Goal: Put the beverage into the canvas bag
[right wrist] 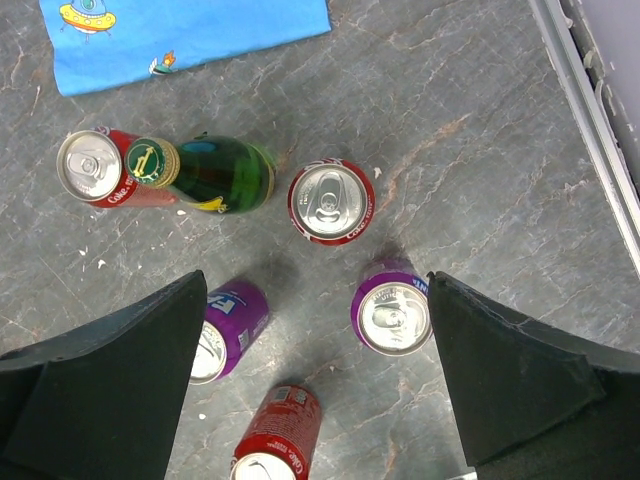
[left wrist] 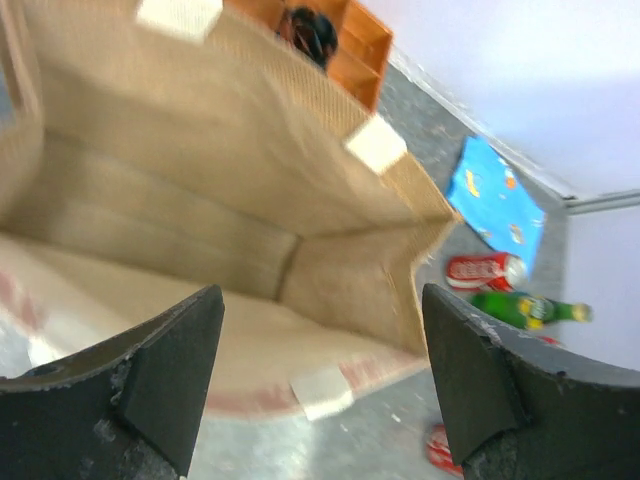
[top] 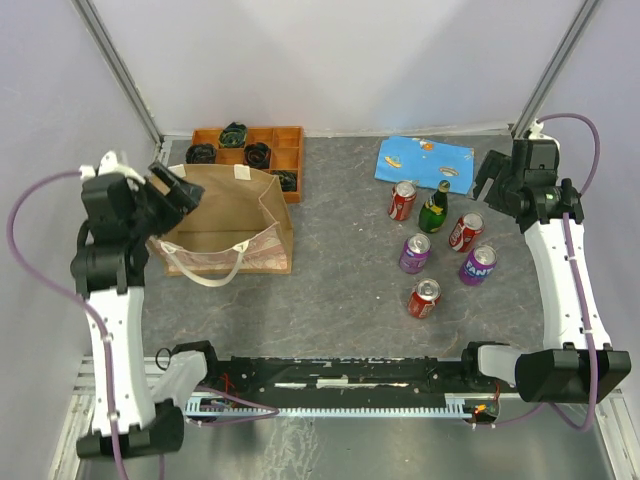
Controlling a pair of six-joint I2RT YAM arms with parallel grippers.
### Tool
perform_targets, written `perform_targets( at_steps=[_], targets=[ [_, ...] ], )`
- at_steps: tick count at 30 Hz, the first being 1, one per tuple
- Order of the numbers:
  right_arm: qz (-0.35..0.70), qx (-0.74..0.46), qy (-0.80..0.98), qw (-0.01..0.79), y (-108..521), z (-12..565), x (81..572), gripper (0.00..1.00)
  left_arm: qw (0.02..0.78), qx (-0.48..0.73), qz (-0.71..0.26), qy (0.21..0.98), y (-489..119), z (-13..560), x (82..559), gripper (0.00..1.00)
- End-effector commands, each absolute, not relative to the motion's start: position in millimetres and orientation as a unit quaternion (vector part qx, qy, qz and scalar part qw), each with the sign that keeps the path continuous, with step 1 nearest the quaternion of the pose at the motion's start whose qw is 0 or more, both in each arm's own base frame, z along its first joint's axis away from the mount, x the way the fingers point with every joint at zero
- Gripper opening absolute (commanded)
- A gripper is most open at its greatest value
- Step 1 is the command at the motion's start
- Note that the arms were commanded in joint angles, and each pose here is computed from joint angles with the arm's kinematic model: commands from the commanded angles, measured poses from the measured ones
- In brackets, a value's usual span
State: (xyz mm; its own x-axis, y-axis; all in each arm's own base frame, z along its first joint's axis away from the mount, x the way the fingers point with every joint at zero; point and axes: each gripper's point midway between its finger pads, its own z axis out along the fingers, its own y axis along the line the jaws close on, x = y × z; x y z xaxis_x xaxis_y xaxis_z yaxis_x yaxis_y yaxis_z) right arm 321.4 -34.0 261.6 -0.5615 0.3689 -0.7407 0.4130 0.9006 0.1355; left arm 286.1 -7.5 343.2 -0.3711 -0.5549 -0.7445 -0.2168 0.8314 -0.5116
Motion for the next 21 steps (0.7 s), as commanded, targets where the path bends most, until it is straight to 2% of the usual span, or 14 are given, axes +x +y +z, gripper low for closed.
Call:
perform_targets(
  at_steps=[1,6,10,19,20,21],
  targets=[
    [-0.024,0.208,0.883,0.420,-31.6,268.8,314.2,0.99,0.420,-0.366,-0.249,0.792,-33.0,327.0,237.2,0.85],
    [-0.027,0.203,0.886,0.417,-31.9,270.0,308.8,0.99,0.396,-0.399,-0.242,0.791,-34.8,315.0,204.8,0.84],
    [-0.028,0.200,0.887,0.414,-31.8,268.5,305.5,0.99,0.366,-0.432,-0.224,0.793,-29.6,283.6,194.5,0.83],
    [-0.041,0.200,0.888,0.413,-36.2,271.8,299.4,0.99,0.326,-0.480,-0.220,0.784,-19.1,229.1,232.1,0.81],
    [-0.042,0.201,0.887,0.413,-36.6,271.9,298.6,0.99,0.326,-0.483,-0.223,0.782,-18.4,222.2,240.4,0.80],
    [-0.042,0.201,0.887,0.413,-36.4,272.1,298.1,0.99,0.320,-0.487,-0.223,0.782,-16.9,211.3,248.7,0.74]
  ],
)
